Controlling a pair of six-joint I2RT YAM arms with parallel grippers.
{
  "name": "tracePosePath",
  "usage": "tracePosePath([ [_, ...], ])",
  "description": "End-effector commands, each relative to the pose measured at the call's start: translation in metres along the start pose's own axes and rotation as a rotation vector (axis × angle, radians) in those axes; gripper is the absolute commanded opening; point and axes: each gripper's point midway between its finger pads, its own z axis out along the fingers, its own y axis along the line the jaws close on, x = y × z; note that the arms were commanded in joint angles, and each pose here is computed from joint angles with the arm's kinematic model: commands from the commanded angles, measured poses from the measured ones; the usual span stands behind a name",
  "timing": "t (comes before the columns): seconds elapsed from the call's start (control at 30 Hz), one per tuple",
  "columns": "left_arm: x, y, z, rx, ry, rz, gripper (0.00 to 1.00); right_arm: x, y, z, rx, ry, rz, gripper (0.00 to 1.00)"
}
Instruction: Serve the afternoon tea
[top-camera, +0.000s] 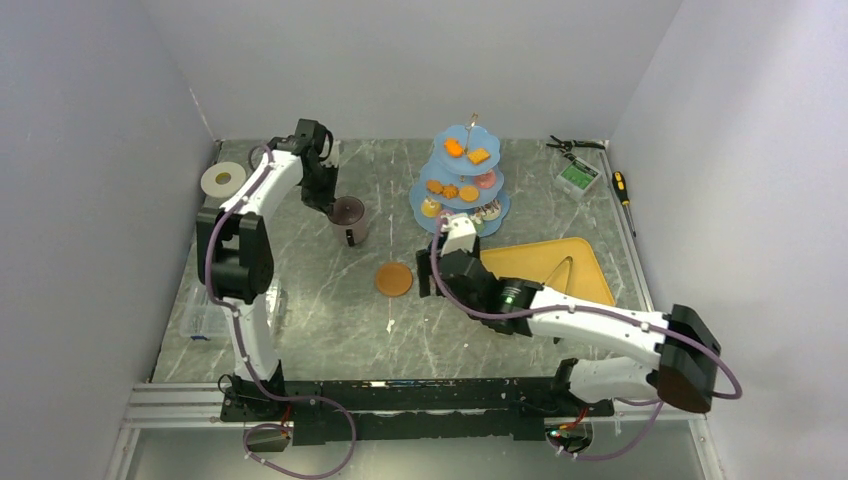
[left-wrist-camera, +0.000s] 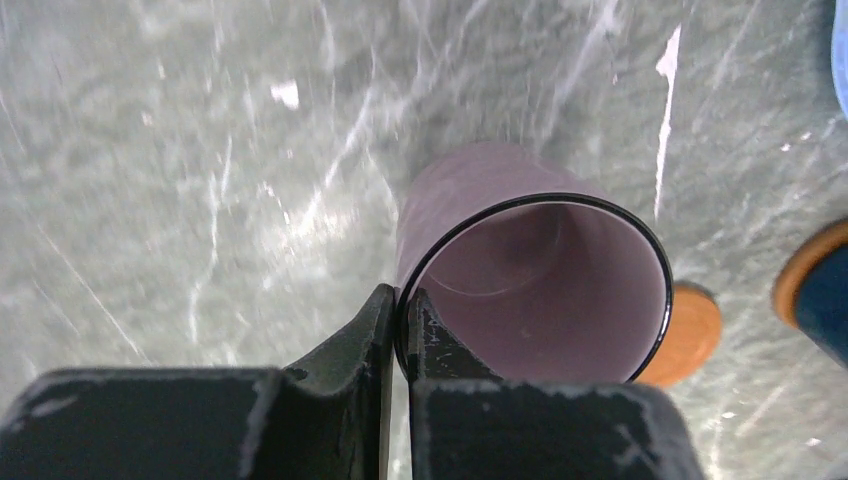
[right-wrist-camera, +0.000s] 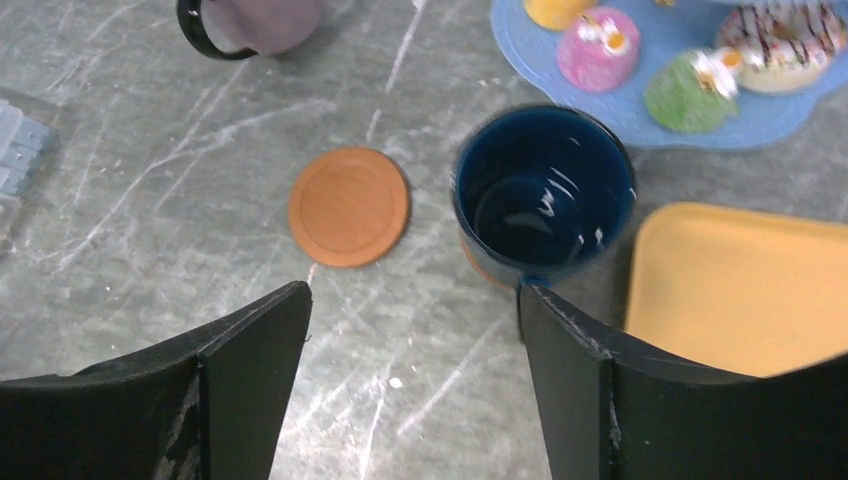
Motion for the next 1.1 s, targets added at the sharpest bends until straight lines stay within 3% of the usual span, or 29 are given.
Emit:
tracePosePath([
  [0.0,0.002,-0.017,-0.052,0.01,-0.072,-0.212,0.03,-0.036,0.044,0.017,-0.101,-0.061,-0.049,0.83],
  [0.17,0.017,-0.032,-0.068,0.047,-0.096,-0.292,0.03,-0.046,0.086,0.05,-0.152,-0.024,-0.115,0.86],
  [0.53,0.03,-0.057,-0.082,0.063,-0.11,-0.248,0.03,-0.039,0.132,0.093,-0.224,0.046,-0.226,0.87],
  [0.8,0.031,-0.066,-0.088,0.097,-0.106,-0.23,0.03,-0.027,0.122,0.118,-0.128,0.084,-0.305,0.75],
  [1.07,0.034,-0.077,-0.096,0.13,-0.097,-0.192,0.03,-0.022,0.118,0.14,-0.106,0.098,-0.326,0.53],
])
